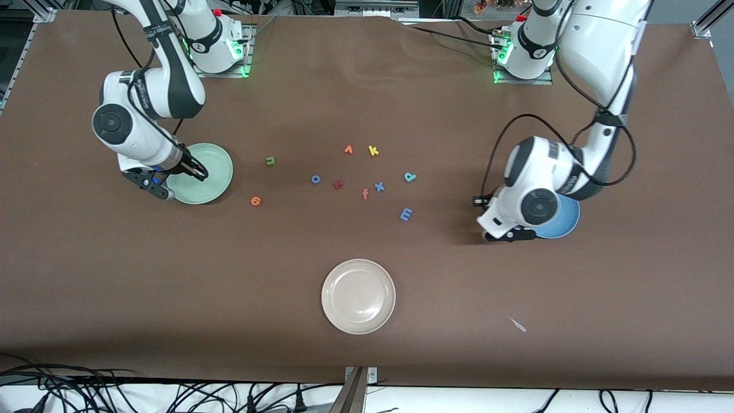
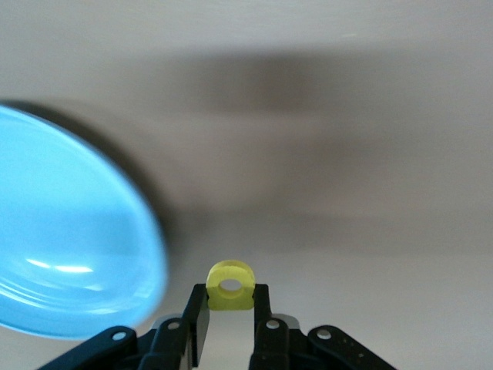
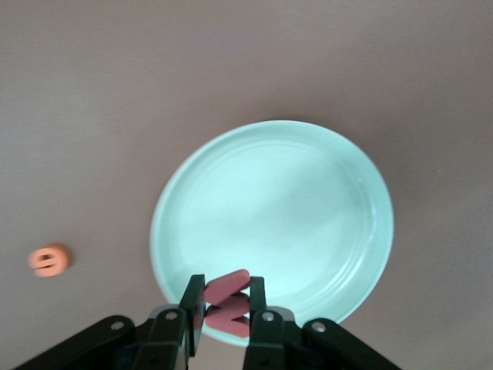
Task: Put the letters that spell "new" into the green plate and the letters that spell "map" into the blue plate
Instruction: 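Drop the w on the green plate while the left gripper drops d on blue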
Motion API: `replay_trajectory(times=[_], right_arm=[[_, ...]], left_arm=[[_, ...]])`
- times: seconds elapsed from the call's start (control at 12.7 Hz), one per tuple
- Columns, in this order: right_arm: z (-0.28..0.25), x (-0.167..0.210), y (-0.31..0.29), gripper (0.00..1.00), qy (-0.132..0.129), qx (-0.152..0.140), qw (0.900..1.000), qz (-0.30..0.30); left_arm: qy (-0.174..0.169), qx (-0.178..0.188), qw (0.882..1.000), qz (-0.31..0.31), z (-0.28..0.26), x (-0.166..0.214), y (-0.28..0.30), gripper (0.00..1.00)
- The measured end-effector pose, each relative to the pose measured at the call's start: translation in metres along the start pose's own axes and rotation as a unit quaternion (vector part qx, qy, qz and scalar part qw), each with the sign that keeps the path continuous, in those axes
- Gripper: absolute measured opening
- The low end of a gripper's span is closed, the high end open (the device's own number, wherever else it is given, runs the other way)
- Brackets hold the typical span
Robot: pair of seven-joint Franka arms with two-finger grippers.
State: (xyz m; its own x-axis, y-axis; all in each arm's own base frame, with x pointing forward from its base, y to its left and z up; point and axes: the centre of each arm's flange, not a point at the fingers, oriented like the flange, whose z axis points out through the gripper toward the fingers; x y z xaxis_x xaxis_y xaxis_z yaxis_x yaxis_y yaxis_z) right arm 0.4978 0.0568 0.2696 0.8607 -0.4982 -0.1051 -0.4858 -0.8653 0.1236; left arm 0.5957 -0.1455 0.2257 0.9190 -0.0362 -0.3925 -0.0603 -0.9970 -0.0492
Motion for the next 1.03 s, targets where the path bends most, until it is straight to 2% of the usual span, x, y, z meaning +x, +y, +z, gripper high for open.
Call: replay_trajectory(times=[0.24,0.39,0.47,0.71,0.95,1.03], right_arm=[[0.060,-0.019,0.009,0.27,0.013,-0.004,1.000,-0.007],[0.084,-0.024,0.013,0.27,0.009,-0.017,1.000,-0.009],[0.087,-0.023,0.013,0.31,0.008,-0.019,1.000,-0.009],[0.063,-0.019,0.007,0.64,0.008,-0.010,1.000,-0.009],[0.004,-0.028,-0.016,0.98,-0.010,0.005,1.000,-0.007],[-0.009,-0.041,-0.032,1.00,-0.008,0.014,1.000,-0.012]], left_arm=[[-0.007,0.002,0.995,0.099,0.004,0.008,-0.069,0.27],[-0.013,-0.004,0.989,0.147,0.011,0.010,-0.100,0.30],[-0.017,-0.002,0.987,0.162,0.015,0.010,-0.105,0.31],[-0.012,-0.022,0.988,0.155,0.013,0.011,-0.093,0.61],[0.008,-0.032,0.997,0.066,-0.002,0.008,-0.040,0.95],[0.020,-0.035,0.998,0.038,-0.008,0.004,-0.011,1.00]])
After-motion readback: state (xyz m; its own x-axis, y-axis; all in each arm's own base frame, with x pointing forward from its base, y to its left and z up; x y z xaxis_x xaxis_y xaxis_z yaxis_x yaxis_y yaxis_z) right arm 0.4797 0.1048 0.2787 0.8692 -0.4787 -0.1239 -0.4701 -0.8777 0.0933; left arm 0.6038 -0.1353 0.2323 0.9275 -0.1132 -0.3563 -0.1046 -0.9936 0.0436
